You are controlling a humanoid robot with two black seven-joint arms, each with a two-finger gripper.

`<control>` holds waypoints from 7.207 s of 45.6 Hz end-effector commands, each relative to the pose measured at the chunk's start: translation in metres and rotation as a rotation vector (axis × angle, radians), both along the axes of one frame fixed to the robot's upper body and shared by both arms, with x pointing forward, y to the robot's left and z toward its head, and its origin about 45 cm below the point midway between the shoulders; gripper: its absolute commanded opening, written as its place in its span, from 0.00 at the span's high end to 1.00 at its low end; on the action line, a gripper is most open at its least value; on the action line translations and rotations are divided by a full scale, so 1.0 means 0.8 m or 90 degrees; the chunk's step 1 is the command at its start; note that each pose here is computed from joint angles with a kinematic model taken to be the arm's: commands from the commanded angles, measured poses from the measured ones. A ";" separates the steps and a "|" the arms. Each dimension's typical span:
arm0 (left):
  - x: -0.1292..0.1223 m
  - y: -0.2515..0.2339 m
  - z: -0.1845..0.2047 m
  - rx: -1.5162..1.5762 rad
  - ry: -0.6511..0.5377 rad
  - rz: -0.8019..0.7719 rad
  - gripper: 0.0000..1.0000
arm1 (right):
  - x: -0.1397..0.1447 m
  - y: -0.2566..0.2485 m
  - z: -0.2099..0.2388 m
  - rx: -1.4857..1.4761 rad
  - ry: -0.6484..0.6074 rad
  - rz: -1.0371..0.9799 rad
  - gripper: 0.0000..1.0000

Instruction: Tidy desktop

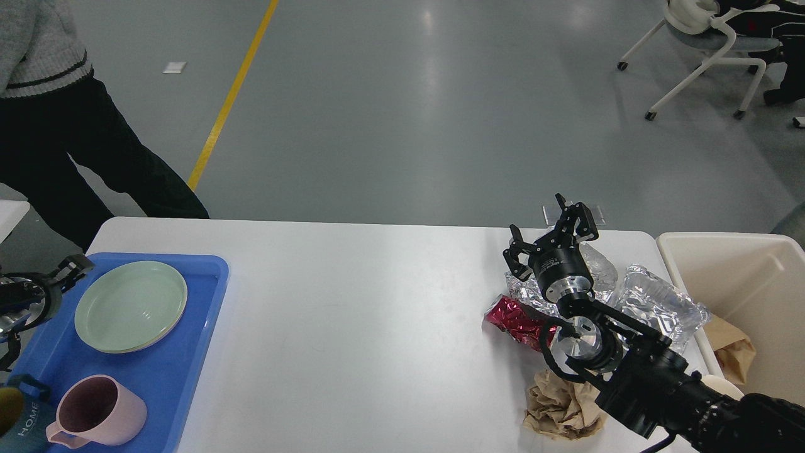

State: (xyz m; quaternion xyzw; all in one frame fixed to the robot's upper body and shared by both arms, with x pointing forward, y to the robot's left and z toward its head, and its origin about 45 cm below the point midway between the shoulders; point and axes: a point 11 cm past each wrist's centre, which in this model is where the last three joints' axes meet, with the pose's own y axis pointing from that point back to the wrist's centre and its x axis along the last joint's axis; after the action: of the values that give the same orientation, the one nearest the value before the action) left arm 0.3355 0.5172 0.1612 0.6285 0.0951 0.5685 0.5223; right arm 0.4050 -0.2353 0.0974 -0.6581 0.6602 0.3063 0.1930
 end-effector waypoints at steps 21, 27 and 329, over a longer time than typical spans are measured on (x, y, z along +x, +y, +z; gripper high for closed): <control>0.013 0.015 0.029 -0.004 -0.050 0.009 0.03 | 0.000 0.000 0.000 0.000 0.000 0.000 0.00; 0.034 0.002 0.044 -0.067 -0.113 0.058 0.03 | 0.000 0.000 0.000 0.000 0.000 0.000 0.00; 0.123 -0.275 -0.019 -1.061 -0.742 0.310 0.03 | -0.091 0.021 0.210 -1.021 0.408 0.995 0.00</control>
State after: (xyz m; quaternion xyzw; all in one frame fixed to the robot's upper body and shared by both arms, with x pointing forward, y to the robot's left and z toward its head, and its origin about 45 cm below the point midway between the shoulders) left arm 0.4337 0.2975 0.1458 -0.3382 0.3144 0.6277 0.6267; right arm 0.3516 -0.2336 0.2678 -0.7084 0.1273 -0.0166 -0.6941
